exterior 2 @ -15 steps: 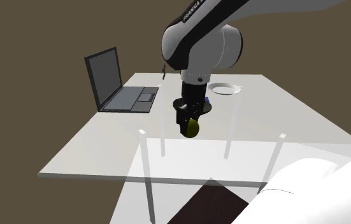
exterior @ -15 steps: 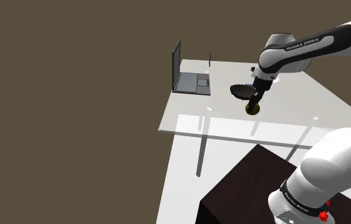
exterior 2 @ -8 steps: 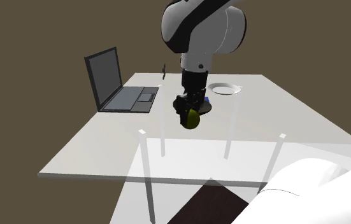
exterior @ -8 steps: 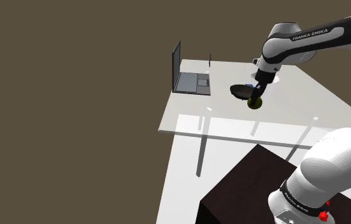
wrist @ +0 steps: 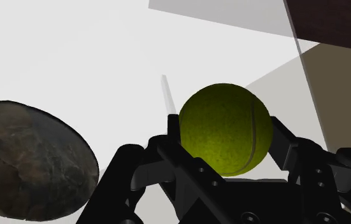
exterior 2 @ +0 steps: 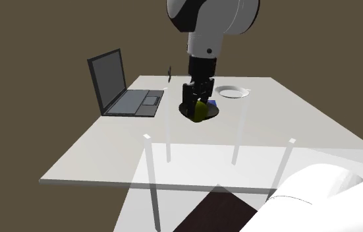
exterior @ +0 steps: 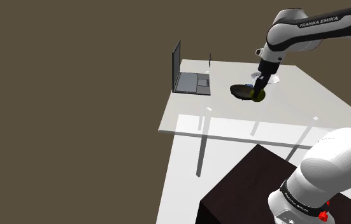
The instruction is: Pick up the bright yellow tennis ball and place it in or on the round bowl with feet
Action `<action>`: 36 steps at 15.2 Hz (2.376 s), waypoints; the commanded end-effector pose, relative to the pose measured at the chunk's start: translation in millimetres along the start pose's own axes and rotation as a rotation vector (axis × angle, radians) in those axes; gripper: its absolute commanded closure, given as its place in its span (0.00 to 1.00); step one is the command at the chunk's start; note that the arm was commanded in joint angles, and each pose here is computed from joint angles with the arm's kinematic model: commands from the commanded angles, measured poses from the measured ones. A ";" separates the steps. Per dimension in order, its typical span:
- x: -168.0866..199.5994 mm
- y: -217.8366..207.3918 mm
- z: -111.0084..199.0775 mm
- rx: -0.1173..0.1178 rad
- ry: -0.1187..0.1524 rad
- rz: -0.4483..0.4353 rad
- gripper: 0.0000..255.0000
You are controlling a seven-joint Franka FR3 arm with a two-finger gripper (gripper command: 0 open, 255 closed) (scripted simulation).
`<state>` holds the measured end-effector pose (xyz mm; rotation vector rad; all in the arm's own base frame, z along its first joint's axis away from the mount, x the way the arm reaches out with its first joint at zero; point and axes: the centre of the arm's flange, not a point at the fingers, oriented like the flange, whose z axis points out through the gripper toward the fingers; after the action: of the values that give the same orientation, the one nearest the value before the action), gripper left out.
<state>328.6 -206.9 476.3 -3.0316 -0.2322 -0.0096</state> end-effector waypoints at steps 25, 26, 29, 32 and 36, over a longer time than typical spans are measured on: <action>111.8 218.1 0.3 0.000 0.000 0.000 1.00; 111.7 218.6 5.6 0.000 0.000 0.000 1.00; 111.5 220.2 21.3 0.000 0.000 0.000 1.00; 111.3 221.8 37.1 0.000 0.000 0.000 1.00; 111.2 222.5 44.9 0.000 0.000 0.000 1.00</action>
<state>472.2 -404.6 411.5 -3.0311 -0.2321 -0.0086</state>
